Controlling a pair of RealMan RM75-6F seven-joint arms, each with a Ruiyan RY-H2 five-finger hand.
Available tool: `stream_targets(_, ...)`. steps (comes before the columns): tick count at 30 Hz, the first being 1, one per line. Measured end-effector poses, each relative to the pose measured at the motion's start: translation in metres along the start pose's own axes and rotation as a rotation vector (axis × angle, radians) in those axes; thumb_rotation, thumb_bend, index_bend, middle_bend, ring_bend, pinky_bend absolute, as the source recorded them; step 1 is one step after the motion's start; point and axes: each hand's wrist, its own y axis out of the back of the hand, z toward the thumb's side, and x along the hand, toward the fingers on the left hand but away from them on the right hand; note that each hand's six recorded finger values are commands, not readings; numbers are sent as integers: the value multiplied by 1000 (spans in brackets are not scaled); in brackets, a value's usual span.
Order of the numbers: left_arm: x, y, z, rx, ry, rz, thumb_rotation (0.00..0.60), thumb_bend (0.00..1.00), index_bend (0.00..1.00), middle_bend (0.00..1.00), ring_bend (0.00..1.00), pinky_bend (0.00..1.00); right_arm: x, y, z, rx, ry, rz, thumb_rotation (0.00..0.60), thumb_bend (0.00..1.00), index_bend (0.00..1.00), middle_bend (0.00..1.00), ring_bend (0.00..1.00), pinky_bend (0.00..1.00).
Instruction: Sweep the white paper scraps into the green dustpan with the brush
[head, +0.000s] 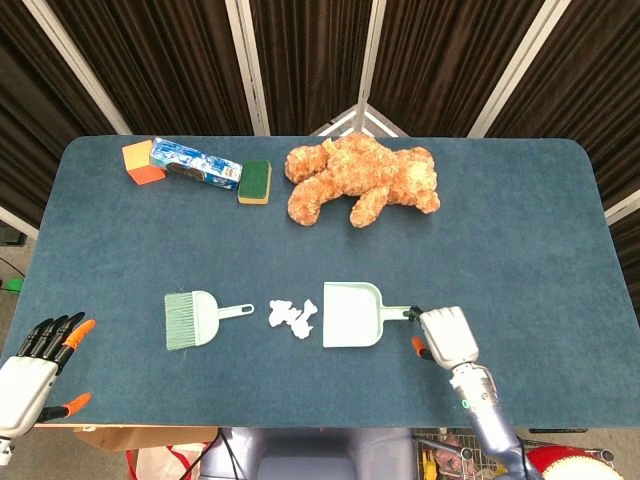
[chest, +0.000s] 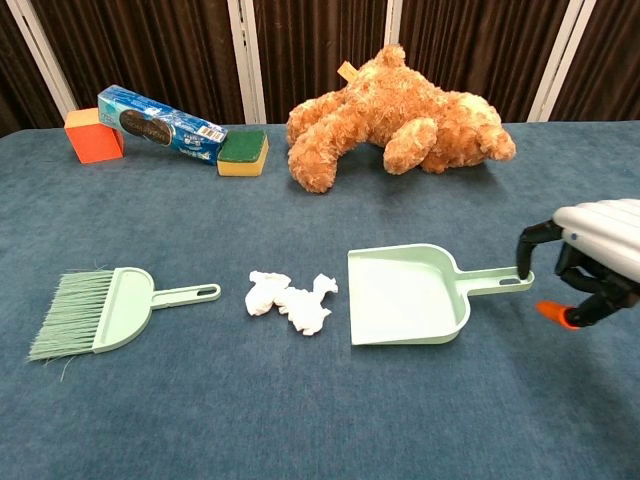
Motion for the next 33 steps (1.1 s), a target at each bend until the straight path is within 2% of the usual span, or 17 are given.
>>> stream_targets(5, 0, 0, 0, -5, 2, 0, 600, 0, 0, 0, 0, 0, -10, -1, 7, 9, -1, -13, 600, 365, 443, 924, 895, 911)
stream_targets(14, -1, 1, -2, -9, 5, -2, 600, 0, 0, 0, 0, 0, -21, -4, 7, 20, -26, -21, 600, 365, 322, 924, 895, 911)
stream_targets(28, 0, 1, -1, -7, 7, -2, 600, 0, 0, 0, 0, 0, -29, -22, 11, 13, -54, 10, 600, 364, 321, 924, 895, 911)
stream_targets(33, 0, 0, -1, -5, 6, -2, 600, 0, 0, 0, 0, 0, -30, -26, 9, 7, -57, 14, 600, 365, 369, 924, 895, 911)
